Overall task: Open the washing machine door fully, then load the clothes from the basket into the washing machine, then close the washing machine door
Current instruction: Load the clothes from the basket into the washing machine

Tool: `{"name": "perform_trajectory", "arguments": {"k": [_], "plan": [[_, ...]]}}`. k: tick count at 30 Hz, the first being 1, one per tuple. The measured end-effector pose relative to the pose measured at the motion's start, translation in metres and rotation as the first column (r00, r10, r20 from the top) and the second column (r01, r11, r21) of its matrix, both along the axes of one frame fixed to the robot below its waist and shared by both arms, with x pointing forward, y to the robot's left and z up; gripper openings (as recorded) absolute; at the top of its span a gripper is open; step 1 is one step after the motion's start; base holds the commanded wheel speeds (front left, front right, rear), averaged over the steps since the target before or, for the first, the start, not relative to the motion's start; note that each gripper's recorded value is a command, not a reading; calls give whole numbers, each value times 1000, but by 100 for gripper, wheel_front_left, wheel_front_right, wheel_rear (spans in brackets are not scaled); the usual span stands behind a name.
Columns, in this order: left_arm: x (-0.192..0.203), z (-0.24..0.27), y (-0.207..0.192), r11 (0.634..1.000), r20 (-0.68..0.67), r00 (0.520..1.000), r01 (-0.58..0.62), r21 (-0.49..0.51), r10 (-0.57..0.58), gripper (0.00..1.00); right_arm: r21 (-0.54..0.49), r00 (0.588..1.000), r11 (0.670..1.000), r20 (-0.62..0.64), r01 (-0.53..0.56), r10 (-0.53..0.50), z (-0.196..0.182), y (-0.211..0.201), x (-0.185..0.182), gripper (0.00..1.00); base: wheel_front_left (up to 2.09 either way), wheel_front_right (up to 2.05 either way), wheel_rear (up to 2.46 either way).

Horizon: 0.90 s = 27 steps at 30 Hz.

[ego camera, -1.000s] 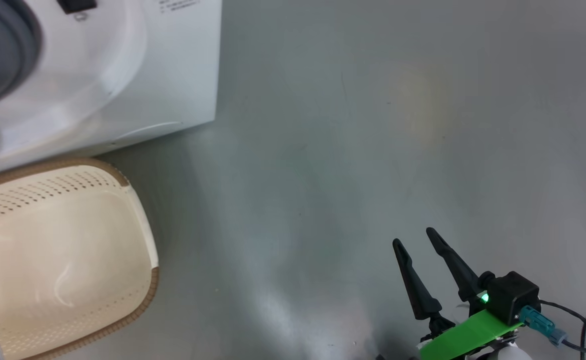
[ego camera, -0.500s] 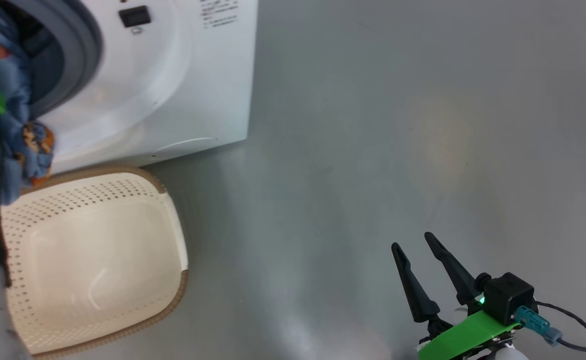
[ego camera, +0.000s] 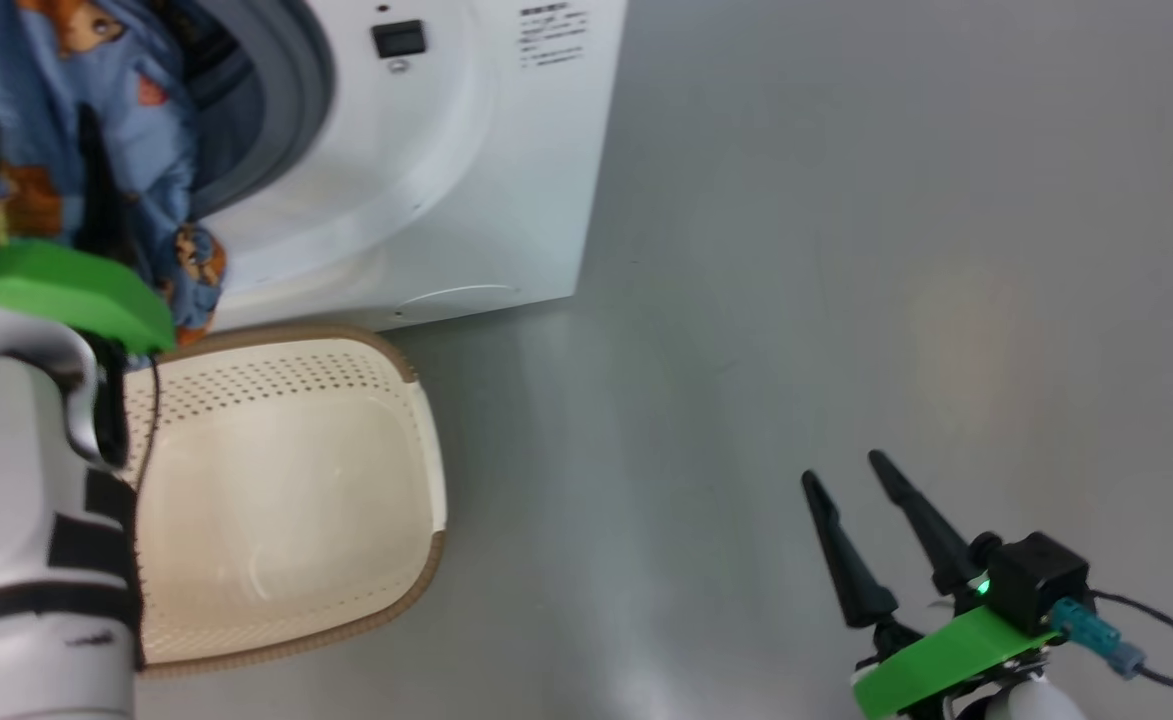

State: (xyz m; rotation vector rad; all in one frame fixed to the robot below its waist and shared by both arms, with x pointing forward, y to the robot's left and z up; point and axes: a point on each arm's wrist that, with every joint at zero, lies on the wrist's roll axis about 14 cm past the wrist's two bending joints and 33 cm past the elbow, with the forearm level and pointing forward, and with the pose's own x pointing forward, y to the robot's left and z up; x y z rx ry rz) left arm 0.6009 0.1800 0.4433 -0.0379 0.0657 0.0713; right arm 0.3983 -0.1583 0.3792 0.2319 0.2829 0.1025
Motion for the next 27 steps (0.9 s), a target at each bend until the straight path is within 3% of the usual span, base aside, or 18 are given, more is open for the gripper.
{"name": "perform_trajectory", "arguments": {"k": [10,17,27], "plan": [[-55,-13,19,999,-5,999,-31,-15,31,100,-2,999,999,39,-35,35,4,7,22,100,0,0,0],[-110,-35,40,993,-58,992,-117,-36,114,100,-2,997,998,44,-56,56,2,12,29,100,0,0,0],[-163,-48,36,983,-127,980,-166,-79,155,100,-8,996,998,60,-65,66,4,13,35,100,0,0,0]]}}
